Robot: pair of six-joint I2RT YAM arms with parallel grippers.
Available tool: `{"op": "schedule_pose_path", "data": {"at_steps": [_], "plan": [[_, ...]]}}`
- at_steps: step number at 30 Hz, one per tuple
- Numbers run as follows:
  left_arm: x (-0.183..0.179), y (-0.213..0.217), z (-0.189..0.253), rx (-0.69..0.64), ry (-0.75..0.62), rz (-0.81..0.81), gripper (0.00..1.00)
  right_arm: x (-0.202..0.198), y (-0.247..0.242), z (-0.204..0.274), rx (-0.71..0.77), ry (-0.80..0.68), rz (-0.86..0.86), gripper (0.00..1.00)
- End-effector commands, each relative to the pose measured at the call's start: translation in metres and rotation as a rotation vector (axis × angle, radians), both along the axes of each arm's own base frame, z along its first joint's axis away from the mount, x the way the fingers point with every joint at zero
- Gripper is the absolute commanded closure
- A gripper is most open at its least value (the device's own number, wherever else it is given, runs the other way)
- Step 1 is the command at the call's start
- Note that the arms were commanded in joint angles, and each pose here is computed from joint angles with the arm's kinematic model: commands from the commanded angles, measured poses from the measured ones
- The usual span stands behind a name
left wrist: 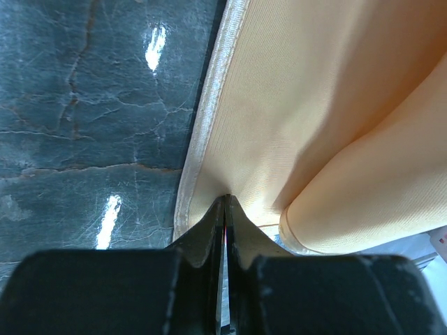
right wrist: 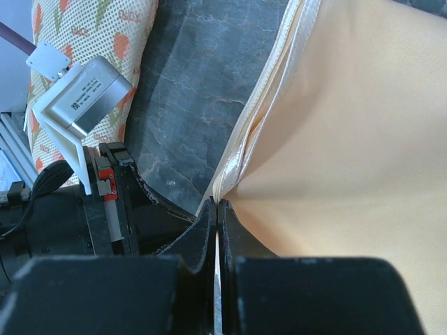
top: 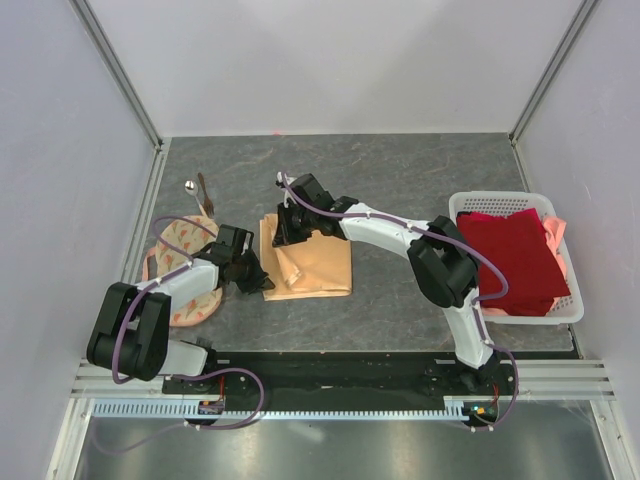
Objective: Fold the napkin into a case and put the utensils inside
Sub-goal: Fold the rectangle-folded napkin at the center of the board.
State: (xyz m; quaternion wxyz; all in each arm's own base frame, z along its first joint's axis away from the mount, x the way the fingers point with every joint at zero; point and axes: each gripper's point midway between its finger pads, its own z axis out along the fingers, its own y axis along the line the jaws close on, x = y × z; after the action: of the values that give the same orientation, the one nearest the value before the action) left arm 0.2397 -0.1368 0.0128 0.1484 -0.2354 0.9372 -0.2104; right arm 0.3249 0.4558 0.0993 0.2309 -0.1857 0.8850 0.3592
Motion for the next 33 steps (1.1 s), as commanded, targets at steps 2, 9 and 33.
{"op": "schedule_pose_path", "data": {"at_steps": [2,9,33], "plan": [[-0.01,0.008,-0.01,0.031,0.033,0.031,0.91,0.003,0.021,0.02,0.067,-0.029,0.022,1.0],[-0.011,0.008,-0.01,0.03,0.035,0.032,0.91,0.004,0.026,0.015,0.067,-0.023,0.026,1.0],[-0.011,0.037,0.077,0.053,-0.131,0.174,0.78,-0.006,0.038,-0.016,0.073,0.063,0.097,0.88]]}}
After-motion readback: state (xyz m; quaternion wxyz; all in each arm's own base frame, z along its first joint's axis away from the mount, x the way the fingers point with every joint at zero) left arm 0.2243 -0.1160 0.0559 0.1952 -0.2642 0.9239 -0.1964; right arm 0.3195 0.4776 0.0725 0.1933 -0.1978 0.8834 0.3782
